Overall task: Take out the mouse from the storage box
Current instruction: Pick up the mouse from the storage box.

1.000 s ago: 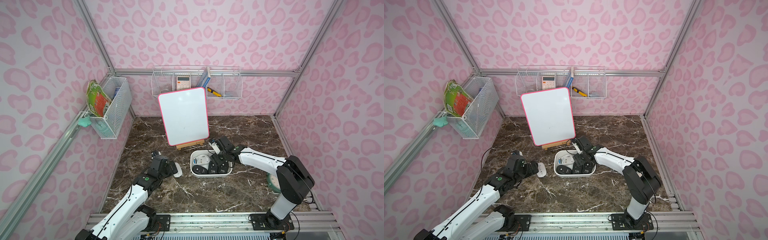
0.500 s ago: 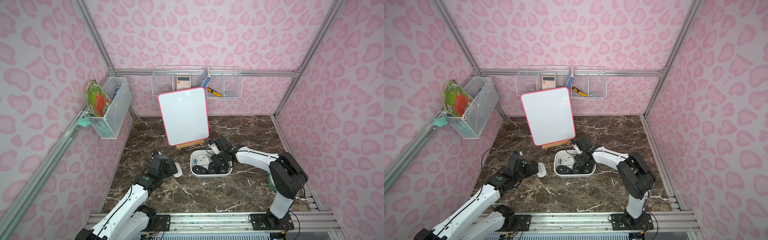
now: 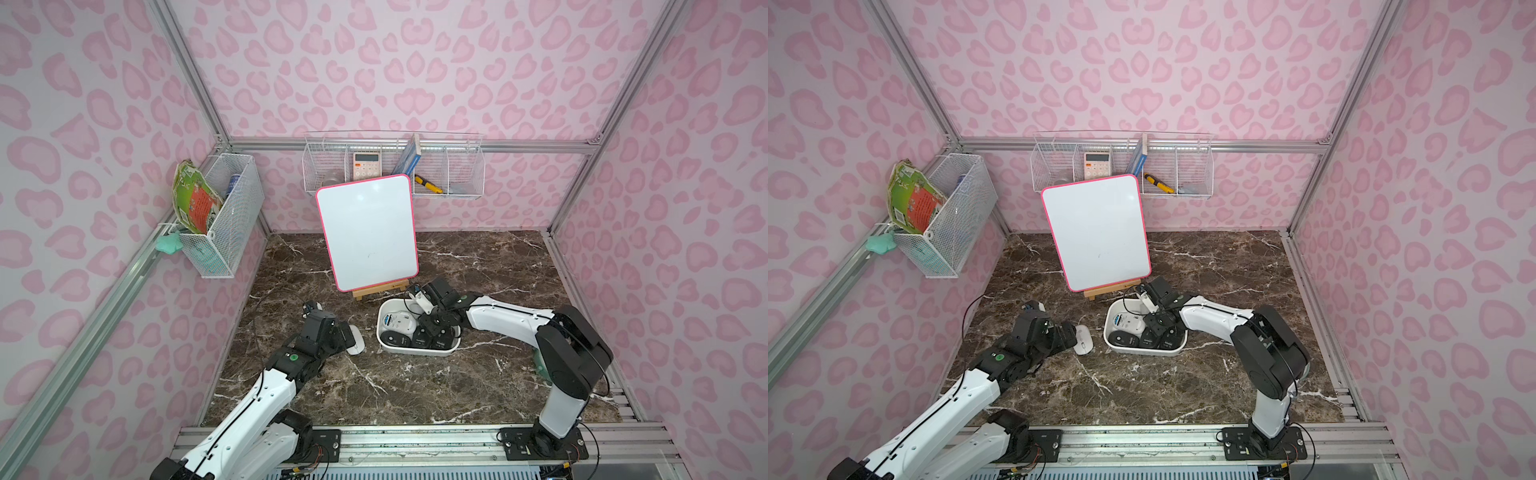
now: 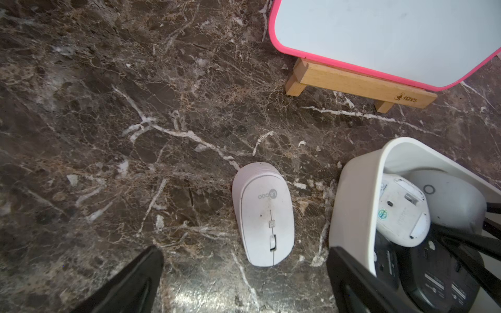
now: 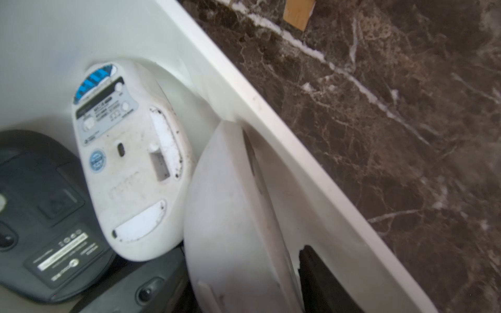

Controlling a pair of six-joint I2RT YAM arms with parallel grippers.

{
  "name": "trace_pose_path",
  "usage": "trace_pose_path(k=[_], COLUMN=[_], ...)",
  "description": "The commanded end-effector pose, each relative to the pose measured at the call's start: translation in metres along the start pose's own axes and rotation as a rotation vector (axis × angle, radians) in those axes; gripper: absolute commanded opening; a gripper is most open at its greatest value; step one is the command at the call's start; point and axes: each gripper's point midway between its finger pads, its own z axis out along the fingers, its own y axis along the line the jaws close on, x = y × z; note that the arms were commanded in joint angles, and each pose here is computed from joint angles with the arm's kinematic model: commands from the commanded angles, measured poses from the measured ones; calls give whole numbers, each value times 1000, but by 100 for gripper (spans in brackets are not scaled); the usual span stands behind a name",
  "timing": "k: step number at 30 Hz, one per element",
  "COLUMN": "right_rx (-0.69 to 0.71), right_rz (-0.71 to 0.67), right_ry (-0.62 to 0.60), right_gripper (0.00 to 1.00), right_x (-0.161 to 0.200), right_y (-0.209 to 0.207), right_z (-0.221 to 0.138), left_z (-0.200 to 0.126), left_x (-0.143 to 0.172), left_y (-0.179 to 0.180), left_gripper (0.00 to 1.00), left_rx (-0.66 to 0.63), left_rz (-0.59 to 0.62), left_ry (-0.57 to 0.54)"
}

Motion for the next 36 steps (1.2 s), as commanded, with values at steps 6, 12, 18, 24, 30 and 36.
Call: trace_pose_path(k=[6,12,18,24,30,36], right_rx=[18,13,-6,29,44,28], right_rz=[-22,-33,-29,-5,28,100], right_ry=[-54,-49,-65,-70,-123,-156], right_gripper=[66,49,45,37,33,30], right_x=[-13,-13,-11,-11,-21,-25], right_y=[4,5,9,2,-3,-6], right_z=[2,2,2,-2,-24,-40], left_z=[1,2,3,6,4,1], left_x=[-4,-4,-2,-1,-2,-2], left_y=[-2,-3,-4,-4,-4,-4], left_gripper=[99,99,99,99,99,99], left_rx=[1,0,4,-2,1,8], left_rz=[7,6,11,10,8,2], left_ry=[-9,-1,5,17,12,7])
